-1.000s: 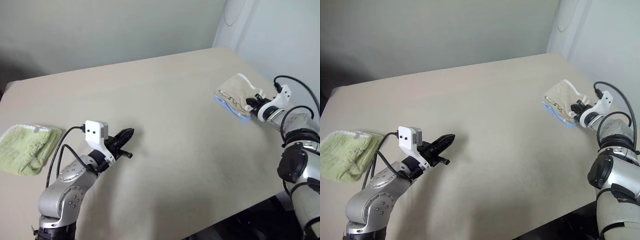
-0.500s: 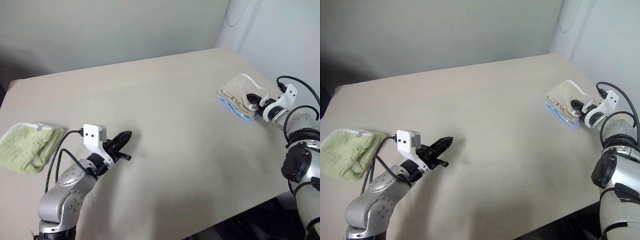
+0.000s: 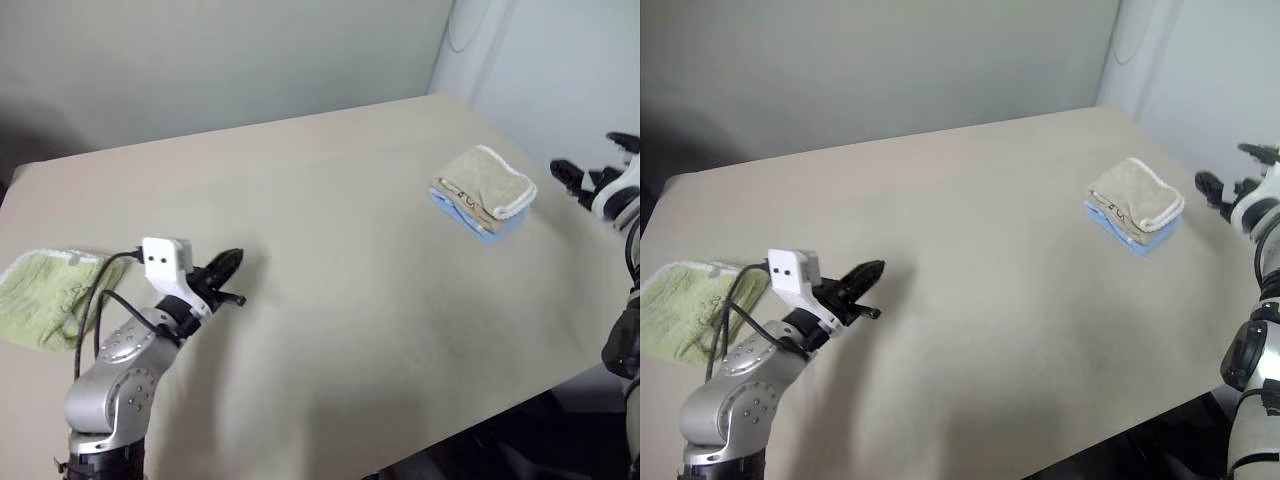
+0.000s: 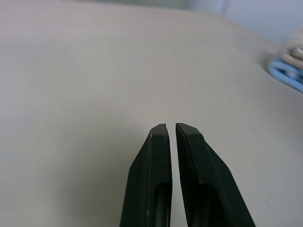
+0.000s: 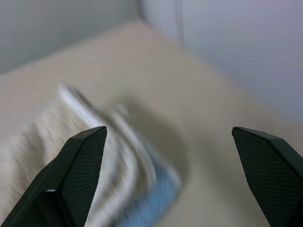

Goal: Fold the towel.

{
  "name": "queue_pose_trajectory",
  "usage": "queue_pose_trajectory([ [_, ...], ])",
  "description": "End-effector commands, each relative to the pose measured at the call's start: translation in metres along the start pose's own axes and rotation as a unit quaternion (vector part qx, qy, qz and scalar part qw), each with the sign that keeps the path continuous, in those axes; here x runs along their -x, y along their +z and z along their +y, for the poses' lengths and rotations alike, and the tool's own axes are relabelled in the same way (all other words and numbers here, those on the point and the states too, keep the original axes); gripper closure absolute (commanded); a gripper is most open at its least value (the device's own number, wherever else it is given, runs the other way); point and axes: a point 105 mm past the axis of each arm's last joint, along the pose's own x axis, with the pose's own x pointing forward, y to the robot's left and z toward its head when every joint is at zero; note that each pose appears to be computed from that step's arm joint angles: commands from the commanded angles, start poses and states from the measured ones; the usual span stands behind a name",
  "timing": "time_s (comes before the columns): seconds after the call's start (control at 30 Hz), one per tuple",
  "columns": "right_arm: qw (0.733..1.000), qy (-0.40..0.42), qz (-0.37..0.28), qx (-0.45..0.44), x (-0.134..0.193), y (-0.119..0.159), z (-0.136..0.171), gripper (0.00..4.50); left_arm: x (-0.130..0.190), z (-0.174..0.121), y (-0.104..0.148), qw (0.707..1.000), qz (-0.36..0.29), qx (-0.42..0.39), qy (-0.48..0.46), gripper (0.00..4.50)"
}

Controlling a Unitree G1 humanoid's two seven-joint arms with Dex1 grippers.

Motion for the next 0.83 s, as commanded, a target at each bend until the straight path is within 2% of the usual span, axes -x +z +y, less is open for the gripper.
queue_pose_trajectory([
  [0.03,0.981,0.165,-0.058,0.079,-0.006,0.028,0.077,0.02,0.002,0.023,0.027,0.997,-0.05,-0.032,0.047,4.13],
  [0.1,0.958,0.258,-0.046,0.116,-0.006,0.009,0.128,0.02,0.003,0.033,0.035,0.995,-0.061,-0.051,0.062,4.13],
  [0.2,0.936,0.334,-0.026,0.111,-0.005,-0.02,0.186,0.02,0.008,0.041,0.035,0.993,-0.054,-0.088,0.065,4.13],
  [0.33,0.911,0.402,0.009,0.095,-0.001,-0.069,0.245,0.02,0.011,0.048,0.033,0.991,-0.051,-0.102,0.071,4.13],
  [0.43,0.904,0.421,0.028,0.076,0.001,-0.096,0.266,0.02,0.014,0.044,0.028,0.99,-0.052,-0.105,0.078,4.13],
  [0.57,0.897,0.435,0.036,0.075,0.004,-0.115,0.281,0.02,0.022,0.038,0.015,0.99,-0.038,-0.112,0.08,4.13],
  [0.83,0.9,0.43,0.035,0.057,0.005,-0.122,0.285,0.02,0.031,0.039,0.007,0.99,-0.016,-0.11,0.084,4.13],
])
